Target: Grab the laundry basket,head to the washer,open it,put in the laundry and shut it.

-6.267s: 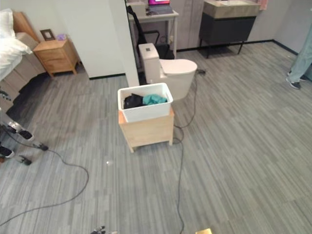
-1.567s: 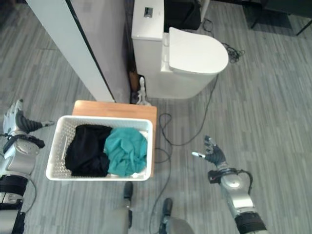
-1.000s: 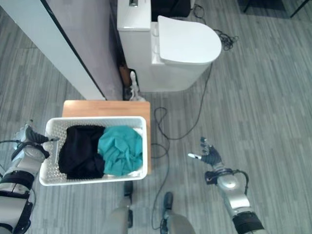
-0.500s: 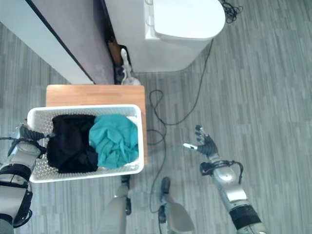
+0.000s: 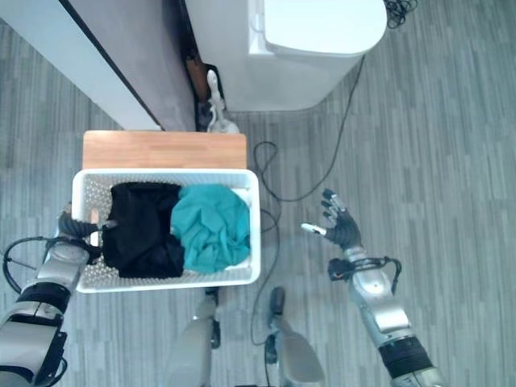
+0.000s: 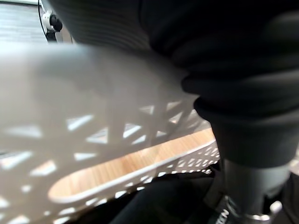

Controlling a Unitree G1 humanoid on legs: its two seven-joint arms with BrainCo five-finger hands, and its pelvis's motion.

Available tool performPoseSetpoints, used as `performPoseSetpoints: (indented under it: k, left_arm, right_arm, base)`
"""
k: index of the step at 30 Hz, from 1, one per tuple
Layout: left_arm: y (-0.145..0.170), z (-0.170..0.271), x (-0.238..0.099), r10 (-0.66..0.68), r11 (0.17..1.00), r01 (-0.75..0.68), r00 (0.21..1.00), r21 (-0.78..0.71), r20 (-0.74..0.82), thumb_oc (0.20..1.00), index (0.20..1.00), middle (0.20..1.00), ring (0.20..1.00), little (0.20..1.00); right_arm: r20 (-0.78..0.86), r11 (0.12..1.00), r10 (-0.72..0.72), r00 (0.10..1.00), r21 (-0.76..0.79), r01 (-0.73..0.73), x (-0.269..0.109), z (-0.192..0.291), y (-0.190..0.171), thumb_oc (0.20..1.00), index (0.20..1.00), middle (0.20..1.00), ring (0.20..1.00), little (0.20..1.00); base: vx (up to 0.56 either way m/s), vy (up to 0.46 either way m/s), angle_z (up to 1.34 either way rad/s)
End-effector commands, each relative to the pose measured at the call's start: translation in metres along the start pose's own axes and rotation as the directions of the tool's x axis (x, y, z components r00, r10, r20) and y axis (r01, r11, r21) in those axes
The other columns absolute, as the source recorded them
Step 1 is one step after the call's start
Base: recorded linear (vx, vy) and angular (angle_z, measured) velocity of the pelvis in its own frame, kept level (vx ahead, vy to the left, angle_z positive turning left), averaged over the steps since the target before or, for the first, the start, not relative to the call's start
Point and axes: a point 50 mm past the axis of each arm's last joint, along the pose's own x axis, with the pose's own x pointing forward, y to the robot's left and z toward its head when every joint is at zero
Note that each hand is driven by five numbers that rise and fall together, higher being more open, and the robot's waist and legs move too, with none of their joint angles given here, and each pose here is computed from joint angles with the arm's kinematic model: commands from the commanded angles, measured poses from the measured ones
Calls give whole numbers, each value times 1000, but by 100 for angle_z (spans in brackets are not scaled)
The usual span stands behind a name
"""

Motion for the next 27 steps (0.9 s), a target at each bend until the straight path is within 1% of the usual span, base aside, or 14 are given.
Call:
performPoseSetpoints:
  k: [1, 3, 4, 10, 11, 13, 19, 22, 24, 27]
  left_arm:
    - [-25, 7, -4, -60, 998, 60, 998, -7, 0, 1000, 1000, 1000, 1000, 1000]
    - [-25, 7, -4, -60, 998, 60, 998, -7, 0, 1000, 1000, 1000, 1000, 1000]
    - [-30, 14, -7, -65, 998, 66, 997, -7, 41, 1000, 1000, 1000, 1000, 1000]
    - [-35, 22, -13, -69, 997, 71, 993, -14, 91, 1000, 1000, 1000, 1000, 1000]
    - [-40, 27, -17, -81, 996, 84, 990, -17, 113, 1000, 1000, 1000, 1000, 1000]
    - [-40, 28, -17, -79, 996, 82, 990, -18, 120, 1000, 1000, 1000, 1000, 1000]
    - [-46, 39, -24, -80, 996, 86, 983, -25, 163, 1000, 1000, 1000, 1000, 1000]
    - [-48, 41, -25, -80, 996, 86, 982, -27, 172, 1000, 1000, 1000, 1000, 1000]
    - [-50, 44, -28, -82, 996, 89, 980, -30, 179, 1000, 1000, 1000, 1000, 1000]
    - [-53, 45, -29, -85, 995, 93, 980, -35, 181, 1000, 1000, 1000, 1000, 1000]
  right_arm:
    - [55, 997, 20, 998, -75, -15, 0, 14, -1, 1000, 1000, 1000, 1000, 1000]
    - [55, 997, 20, 998, -75, -16, 0, 14, -1, 1000, 1000, 1000, 1000, 1000]
    - [33, 995, 31, 999, -98, -28, 6, 10, 6, 1000, 1000, 1000, 1000, 1000]
    - [-4, 993, 34, 999, -114, -34, 17, 4, 16, 1000, 1000, 1000, 1000, 1000]
    - [-38, 985, 34, 999, -166, -39, 24, -1, 21, 1000, 1000, 1000, 1000, 1000]
    - [-48, 982, 37, 998, -184, -45, 25, -2, 23, 1000, 1000, 1000, 1000, 1000]
    - [-125, 949, 43, 991, -306, -80, 32, -13, 32, 1000, 1000, 1000, 1000, 1000]
    - [-144, 942, 50, 988, -321, -95, 34, -16, 37, 1000, 1000, 1000, 1000, 1000]
    - [-175, 918, 40, 984, -383, -105, 41, -20, 40, 1000, 1000, 1000, 1000, 1000]
    - [-195, 898, 23, 980, -427, -106, 47, -22, 43, 1000, 1000, 1000, 1000, 1000]
  base:
    - [0, 0, 0]
    - [0, 0, 0]
    - [0, 0, 0]
    - [0, 0, 0]
    - [-13, 21, 3]
    - [-9, 18, 3]
    - [-1, 9, 8]
    - [-3, 3, 2]
    - [0, 0, 0]
    - [0, 0, 0]
